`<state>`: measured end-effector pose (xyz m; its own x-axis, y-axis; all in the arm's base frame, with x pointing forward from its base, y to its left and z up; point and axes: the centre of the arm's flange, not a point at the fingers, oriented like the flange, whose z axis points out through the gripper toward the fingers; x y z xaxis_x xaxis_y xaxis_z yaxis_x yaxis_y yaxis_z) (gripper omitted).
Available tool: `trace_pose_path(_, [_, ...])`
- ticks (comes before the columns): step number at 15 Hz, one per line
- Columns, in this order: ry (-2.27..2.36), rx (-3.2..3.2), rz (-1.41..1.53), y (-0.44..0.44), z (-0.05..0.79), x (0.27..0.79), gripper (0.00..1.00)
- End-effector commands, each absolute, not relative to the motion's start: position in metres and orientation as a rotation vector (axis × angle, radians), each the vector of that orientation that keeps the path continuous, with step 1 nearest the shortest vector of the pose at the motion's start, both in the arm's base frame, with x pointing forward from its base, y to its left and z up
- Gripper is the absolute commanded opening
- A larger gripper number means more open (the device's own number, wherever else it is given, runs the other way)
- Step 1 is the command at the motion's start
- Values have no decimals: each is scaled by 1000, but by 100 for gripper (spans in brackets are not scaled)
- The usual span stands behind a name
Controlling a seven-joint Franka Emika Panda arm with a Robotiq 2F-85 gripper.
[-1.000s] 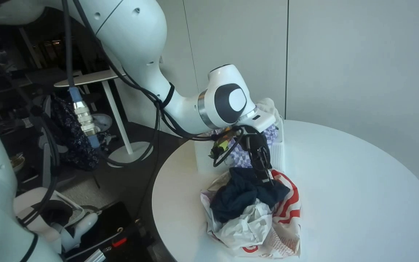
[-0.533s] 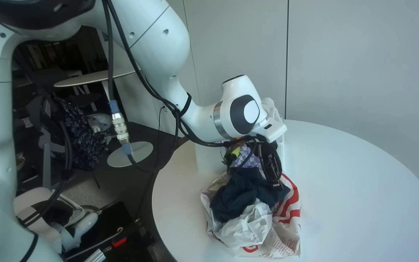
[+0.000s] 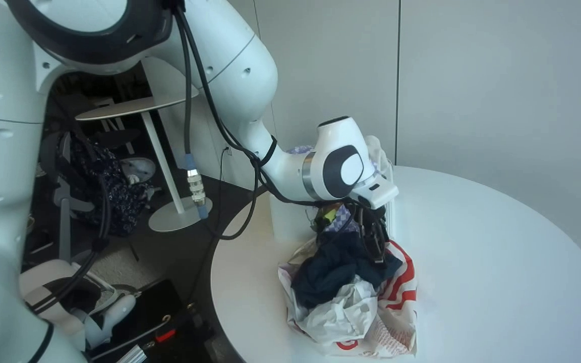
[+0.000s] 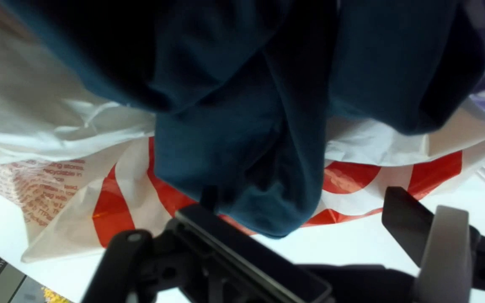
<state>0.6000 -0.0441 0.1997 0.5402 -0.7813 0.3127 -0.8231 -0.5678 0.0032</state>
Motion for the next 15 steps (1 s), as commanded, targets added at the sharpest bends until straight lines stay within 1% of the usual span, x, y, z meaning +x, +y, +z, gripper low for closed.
trace_pose_path(1, [-1377, 2653, 401, -37, 188, 611, 75])
trace_pose_path(2, [-1377, 2661, 389, -35, 188, 608, 73])
trace_pose_path(3, [-1372, 2668, 385, -33, 188, 606, 66])
trace_pose_path(5, [-1354, 2676, 389, -27, 195, 599, 49])
trace_pose_path(6, [-1338, 2681, 387, -22, 197, 597, 42])
trace_pose_path(7, [-1322, 2682, 384, -19, 198, 594, 33])
trace_pose_path(9, [-1302, 2686, 361, -12, 202, 588, 20])
trace_pose_path(10, [-1299, 2688, 345, -9, 204, 585, 11])
trace_pose_path(14, [-1304, 2673, 295, -5, 231, 566, 2])
trace_pose_path(15, [-1298, 2653, 273, -6, 244, 558, 7])
